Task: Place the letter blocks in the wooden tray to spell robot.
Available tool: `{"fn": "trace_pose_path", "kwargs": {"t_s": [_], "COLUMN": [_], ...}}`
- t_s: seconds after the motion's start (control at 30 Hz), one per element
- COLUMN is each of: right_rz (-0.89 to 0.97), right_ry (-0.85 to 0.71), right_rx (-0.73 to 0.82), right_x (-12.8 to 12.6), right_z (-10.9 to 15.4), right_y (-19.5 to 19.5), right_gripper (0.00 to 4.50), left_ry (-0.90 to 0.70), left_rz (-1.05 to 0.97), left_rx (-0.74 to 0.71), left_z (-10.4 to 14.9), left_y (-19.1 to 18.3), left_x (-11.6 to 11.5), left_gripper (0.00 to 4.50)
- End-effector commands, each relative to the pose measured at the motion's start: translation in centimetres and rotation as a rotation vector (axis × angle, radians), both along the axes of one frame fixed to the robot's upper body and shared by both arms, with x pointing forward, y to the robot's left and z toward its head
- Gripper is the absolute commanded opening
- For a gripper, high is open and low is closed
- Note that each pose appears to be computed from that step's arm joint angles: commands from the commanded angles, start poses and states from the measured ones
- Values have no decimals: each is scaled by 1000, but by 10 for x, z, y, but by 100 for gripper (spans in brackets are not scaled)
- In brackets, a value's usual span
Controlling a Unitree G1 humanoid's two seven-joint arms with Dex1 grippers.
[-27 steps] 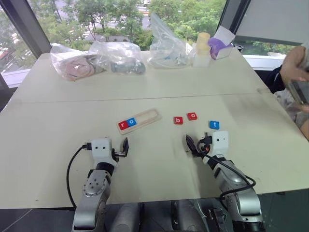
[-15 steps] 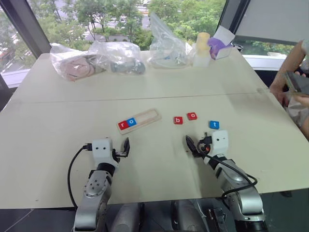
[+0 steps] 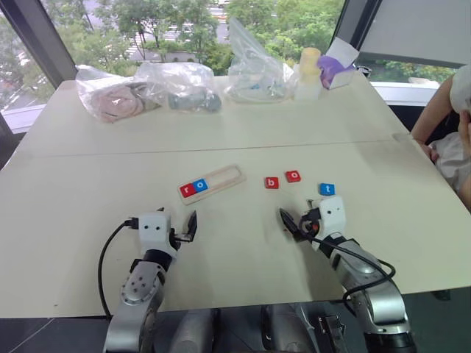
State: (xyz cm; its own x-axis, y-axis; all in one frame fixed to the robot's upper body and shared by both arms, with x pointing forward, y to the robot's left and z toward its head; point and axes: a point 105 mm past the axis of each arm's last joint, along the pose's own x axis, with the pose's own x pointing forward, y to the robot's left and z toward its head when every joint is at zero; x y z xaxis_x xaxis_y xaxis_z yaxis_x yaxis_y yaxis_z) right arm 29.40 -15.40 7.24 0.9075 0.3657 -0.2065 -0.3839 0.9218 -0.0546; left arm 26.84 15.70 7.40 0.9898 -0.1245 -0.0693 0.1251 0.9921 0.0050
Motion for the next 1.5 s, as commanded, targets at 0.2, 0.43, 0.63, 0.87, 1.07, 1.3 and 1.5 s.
{"fn": "trace_pose_path", "kwargs": {"t_s": [0.2,0.43,0.63,0.87,1.07,1.3,1.5], "right_rz": [398,737,820,849,800,759,750], "right_ry": [-37,-45,-101,-109,-90,-65,-62], "right_rx": [-24,-153,-221,-237,-229,-222,-217], "right_x": [-5,-20,-7,-15,-27,-38,-42], "right_z": [65,95,112,114,108,105,105], "right_y": [6,26,36,43,41,37,38], "right_gripper": [447,447,447,447,447,447,447], "left_ry": [-104,-46,15,79,106,127,87], "left_rz": [-267,-531,-792,-975,-1039,-1048,-989], "left_rx": [31,164,246,312,325,339,378], "left_z": [55,82,89,76,53,28,20], "left_y": [0,28,45,48,33,27,25], "left_x": [-14,5,34,64,82,90,99], "left_gripper": [450,450,450,450,450,450,450]}}
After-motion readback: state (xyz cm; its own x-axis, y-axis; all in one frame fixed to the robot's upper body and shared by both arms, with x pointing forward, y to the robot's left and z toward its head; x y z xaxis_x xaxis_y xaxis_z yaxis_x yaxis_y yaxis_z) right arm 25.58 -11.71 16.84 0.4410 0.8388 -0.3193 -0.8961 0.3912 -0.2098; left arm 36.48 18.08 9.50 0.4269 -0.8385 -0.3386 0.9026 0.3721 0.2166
